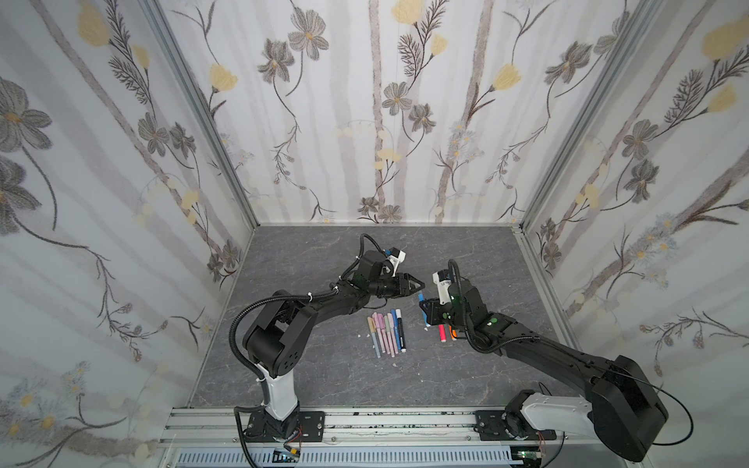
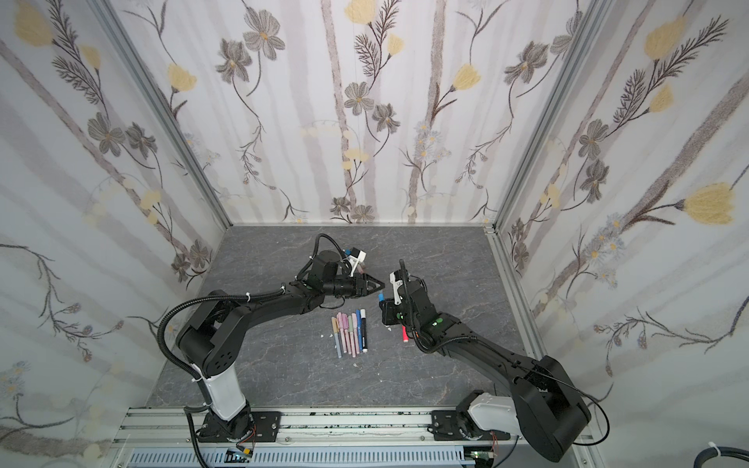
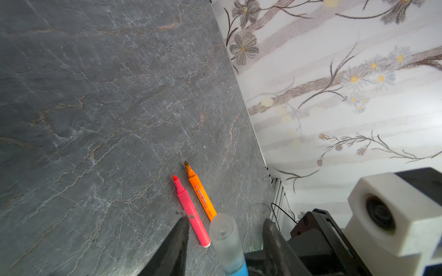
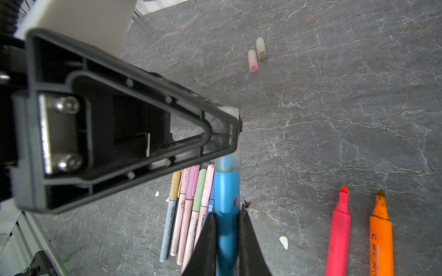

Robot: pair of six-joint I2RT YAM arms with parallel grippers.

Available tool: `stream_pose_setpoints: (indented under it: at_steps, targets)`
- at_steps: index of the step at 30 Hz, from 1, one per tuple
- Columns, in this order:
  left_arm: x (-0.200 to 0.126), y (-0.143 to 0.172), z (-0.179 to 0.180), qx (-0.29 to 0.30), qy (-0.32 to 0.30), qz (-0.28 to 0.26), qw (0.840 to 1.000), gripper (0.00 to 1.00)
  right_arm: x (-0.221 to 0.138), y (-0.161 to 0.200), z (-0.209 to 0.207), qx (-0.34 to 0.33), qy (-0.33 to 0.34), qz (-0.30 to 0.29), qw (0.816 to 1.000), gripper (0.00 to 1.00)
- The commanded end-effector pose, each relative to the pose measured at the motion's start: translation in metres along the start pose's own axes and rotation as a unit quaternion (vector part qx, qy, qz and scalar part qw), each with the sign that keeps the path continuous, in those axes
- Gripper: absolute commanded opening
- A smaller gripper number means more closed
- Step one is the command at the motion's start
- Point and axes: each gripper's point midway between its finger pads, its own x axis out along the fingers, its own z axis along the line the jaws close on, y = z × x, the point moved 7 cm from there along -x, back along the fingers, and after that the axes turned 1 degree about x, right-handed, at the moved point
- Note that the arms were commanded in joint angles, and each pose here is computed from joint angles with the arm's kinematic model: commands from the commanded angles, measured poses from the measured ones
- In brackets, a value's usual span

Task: Remove pen caps from pens
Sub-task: Open the pen cap on the pen.

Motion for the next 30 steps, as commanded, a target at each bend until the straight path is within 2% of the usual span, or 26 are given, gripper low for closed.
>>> stream_pose_setpoints:
  at_steps: [1, 12, 18, 22, 26, 30]
  targets:
    - [0.002, -0.006, -0.005, 0.006, 0.014, -0.009, 1.000, 0.45, 0.001, -0.007, 0.003, 0.003, -0.009, -0.019, 1.000, 0.02]
    - [0.004, -0.006, -0.006, 0.003, 0.023, -0.004, 1.000, 0.26, 0.006, -0.007, 0.003, 0.004, -0.009, -0.020, 1.000, 0.02]
    - [0.004, -0.005, -0.009, -0.003, 0.034, 0.000, 0.999, 0.09, 0.008, -0.006, 0.002, 0.003, -0.007, -0.023, 1.000, 0.03]
    - [0.002, -0.003, -0.012, -0.019, 0.048, 0.000, 0.999, 0.01, 0.009, -0.005, 0.001, 0.004, -0.007, -0.025, 1.000, 0.09]
    - [-0.001, -0.004, -0.017, -0.029, 0.063, -0.005, 0.998, 0.00, 0.010, -0.007, 0.002, 0.003, -0.012, -0.032, 0.999, 0.20]
    - [-0.002, -0.005, -0.019, -0.032, 0.064, -0.006, 0.997, 0.00, 0.012, -0.009, 0.003, 0.002, -0.016, -0.037, 0.999, 0.21]
